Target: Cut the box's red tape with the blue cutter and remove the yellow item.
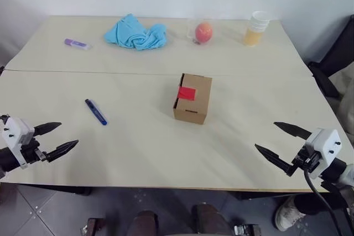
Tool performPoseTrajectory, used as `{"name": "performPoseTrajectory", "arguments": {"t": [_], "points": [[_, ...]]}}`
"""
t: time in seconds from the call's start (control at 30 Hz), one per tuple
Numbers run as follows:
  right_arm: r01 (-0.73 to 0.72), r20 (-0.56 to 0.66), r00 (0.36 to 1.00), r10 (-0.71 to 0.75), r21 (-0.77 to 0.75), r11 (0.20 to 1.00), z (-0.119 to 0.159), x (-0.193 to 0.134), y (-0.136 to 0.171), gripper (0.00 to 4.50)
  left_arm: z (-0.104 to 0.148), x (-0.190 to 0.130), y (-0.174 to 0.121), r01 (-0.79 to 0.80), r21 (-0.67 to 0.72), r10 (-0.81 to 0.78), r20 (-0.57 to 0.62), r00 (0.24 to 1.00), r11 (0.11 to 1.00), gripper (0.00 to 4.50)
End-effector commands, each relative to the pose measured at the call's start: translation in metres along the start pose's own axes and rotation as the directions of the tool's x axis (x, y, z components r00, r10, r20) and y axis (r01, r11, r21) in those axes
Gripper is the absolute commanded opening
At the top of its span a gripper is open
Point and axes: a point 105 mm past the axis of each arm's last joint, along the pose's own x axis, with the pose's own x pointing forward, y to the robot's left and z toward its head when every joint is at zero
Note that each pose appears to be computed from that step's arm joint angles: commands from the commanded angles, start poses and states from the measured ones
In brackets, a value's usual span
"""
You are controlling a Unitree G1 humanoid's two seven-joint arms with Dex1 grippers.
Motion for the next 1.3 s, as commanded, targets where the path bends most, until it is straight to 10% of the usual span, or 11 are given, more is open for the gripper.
{"name": "performPoseTrajectory", "arguments": {"t": [0.03, 0.3, 0.73, 0.83, 1.3], "points": [[0.008, 0.020, 1.000, -0.007, -0.040, 0.999, 0.012, -0.002, -0.003, 4.46, 0.007, 0.001, 0.003, -0.012, 0.039, 0.011, 0.011, 1.000, 0.999, 4.50], [0.024, 0.044, 0.999, -0.025, 0.012, 1.000, 0.019, 0.012, -0.002, 4.08, 0.036, 0.019, -0.005, 0.058, -0.023, -0.055, 0.100, 0.993, 0.998, 4.50], [0.190, -0.109, 0.972, -0.208, -0.154, 0.970, -0.003, 0.108, -0.033, 0.00, 0.095, 0.197, -0.071, 0.256, 0.112, -0.270, 0.127, 0.954, 0.960, 0.73], [0.187, -0.087, 0.976, -0.199, -0.128, 0.974, -0.003, 0.142, -0.027, 0.00, 0.100, 0.221, -0.091, 0.278, 0.140, -0.295, 0.118, 0.948, 0.950, 0.06], [-0.202, 0.004, 0.979, 0.202, -0.020, 0.979, 0.014, 0.180, 0.030, 0.00, 0.106, 0.201, -0.159, 0.640, 0.165, -0.658, 0.093, 0.747, 0.750, 0.06]]}}
